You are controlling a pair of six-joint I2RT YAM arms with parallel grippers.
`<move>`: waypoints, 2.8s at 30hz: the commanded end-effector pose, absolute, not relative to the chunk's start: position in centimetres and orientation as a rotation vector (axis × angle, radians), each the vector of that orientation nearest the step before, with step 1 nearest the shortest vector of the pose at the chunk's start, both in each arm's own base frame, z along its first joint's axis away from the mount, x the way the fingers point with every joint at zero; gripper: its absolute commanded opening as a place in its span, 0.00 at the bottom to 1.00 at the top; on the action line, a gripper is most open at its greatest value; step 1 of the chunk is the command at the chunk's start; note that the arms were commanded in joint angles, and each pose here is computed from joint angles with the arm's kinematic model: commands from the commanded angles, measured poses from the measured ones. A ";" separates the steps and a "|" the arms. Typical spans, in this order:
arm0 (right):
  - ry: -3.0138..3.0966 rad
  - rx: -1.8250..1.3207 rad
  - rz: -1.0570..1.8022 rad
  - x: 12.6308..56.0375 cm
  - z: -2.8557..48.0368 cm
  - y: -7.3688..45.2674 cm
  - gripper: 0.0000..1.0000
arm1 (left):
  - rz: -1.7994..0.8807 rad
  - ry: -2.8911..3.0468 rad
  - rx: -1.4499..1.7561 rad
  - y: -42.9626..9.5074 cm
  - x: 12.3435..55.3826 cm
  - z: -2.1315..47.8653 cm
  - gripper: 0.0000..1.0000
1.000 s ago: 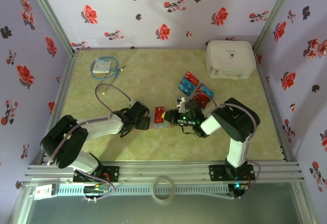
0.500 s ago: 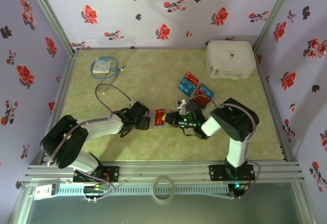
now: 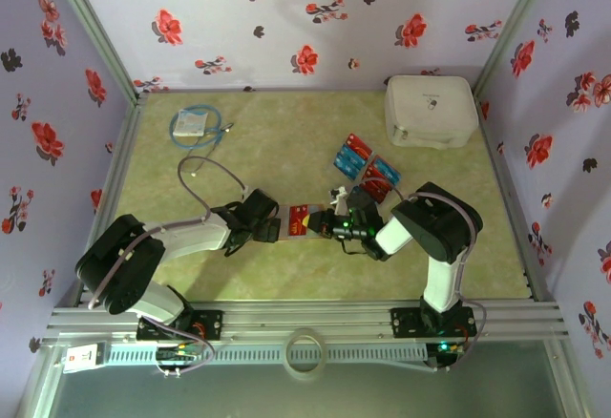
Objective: Put the credit cards into the card holder
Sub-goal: Insert the credit card into the card slot.
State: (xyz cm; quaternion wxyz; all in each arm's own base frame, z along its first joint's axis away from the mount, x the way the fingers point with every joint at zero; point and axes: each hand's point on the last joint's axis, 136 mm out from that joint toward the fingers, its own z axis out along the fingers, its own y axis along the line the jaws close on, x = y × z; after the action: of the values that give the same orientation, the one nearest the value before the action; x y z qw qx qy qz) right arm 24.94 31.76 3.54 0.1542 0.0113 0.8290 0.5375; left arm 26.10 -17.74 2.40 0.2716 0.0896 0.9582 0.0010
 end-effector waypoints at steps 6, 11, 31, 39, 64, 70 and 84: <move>2.417 0.035 1.557 24.2 2.5 32.0 0.00 | 0.045 2.598 0.223 -16.7 25.8 1.6 1.00; 2.425 0.037 1.566 24.2 2.2 32.2 0.00 | 0.046 2.595 0.224 -16.7 25.8 1.7 1.00; 2.503 0.014 1.477 24.3 2.1 32.0 0.24 | 0.039 2.596 0.212 -16.7 25.8 1.4 1.00; 2.554 -0.040 1.333 25.0 3.5 31.6 0.46 | 0.026 2.589 0.208 -16.7 25.8 1.3 1.00; 2.761 -0.270 0.702 27.4 5.2 29.0 0.00 | -0.025 2.565 0.224 -17.1 26.0 1.8 1.00; 2.796 -0.294 0.688 27.3 3.8 30.1 0.00 | -0.036 2.565 0.228 -17.3 26.0 1.7 1.00; 2.818 -0.340 0.710 27.4 2.8 32.7 0.00 | -0.047 2.566 0.238 -17.5 26.0 1.6 1.00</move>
State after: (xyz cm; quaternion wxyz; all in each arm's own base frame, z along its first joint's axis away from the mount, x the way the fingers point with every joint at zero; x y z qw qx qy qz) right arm 27.47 31.88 2.67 0.1096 -0.1038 0.9583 0.2427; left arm 26.33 -18.02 2.13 0.2852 0.0824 0.9546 -0.0239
